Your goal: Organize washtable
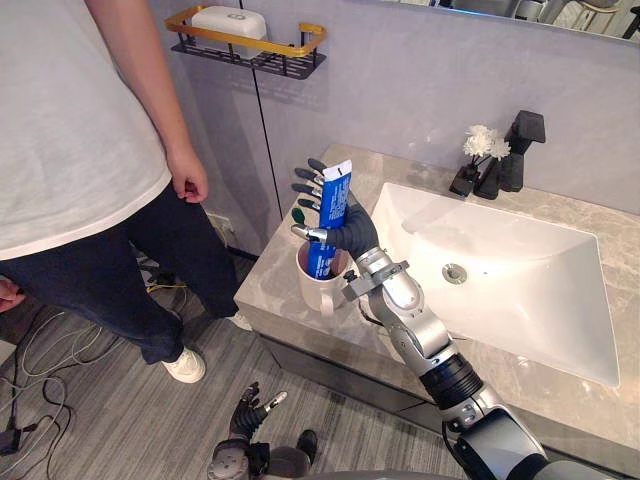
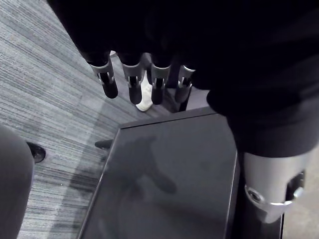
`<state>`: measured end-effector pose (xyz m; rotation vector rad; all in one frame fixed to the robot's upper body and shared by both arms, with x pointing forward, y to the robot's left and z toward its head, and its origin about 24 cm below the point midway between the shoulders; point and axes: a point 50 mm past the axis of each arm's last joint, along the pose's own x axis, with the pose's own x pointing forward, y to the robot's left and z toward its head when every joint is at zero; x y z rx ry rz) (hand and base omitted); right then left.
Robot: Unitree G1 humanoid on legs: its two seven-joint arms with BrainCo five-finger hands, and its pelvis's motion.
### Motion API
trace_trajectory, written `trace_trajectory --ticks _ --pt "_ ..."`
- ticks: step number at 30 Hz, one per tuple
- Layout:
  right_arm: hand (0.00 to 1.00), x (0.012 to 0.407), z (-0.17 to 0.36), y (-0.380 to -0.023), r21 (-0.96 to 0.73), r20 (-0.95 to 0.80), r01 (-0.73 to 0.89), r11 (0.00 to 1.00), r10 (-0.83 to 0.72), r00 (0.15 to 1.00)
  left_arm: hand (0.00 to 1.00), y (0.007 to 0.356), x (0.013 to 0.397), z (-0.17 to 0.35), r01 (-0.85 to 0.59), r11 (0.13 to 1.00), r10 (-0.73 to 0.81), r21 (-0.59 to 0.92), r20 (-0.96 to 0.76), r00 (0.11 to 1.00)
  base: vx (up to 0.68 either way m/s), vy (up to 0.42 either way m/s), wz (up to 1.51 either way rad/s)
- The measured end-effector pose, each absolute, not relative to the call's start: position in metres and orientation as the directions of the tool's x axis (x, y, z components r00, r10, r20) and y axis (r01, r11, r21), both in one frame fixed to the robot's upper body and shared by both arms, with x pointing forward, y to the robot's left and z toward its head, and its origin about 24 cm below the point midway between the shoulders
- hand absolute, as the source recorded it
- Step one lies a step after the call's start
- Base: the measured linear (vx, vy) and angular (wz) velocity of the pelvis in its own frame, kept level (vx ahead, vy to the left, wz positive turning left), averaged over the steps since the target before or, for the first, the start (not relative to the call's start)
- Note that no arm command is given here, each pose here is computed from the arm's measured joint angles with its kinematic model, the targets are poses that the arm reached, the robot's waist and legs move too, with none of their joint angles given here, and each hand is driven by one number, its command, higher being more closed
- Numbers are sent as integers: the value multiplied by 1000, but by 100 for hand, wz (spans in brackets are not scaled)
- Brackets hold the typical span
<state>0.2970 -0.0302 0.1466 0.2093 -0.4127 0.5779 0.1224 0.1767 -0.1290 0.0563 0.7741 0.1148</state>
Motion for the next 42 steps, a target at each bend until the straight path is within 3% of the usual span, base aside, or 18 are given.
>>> trace_trajectory --ticks 19,27,31,36,40,42 --pt "0 284 167 -40 113 539 -578 808 439 719 0 178 121 -134 -78 992 124 98 -717 686 0 0 0" --pt "0 271 209 -81 31 705 -489 872 328 629 0 179 121 -137 -70 992 123 103 -729 674 -10 -1 -3" --pt "0 260 234 -128 12 811 -330 944 184 556 0 180 120 -137 -66 992 122 105 -731 672 -20 -2 -8" --pt "0 232 248 -215 99 879 33 995 -103 466 0 183 116 -140 -50 993 113 106 -748 654 -22 -5 -14" --pt "0 198 245 -277 185 877 335 924 -309 369 0 185 112 -142 -38 993 113 115 -761 639 -5 3 -27" --pt "0 174 237 -306 237 853 489 840 -420 309 0 185 105 -146 -30 992 113 120 -783 612 38 -2 -20"
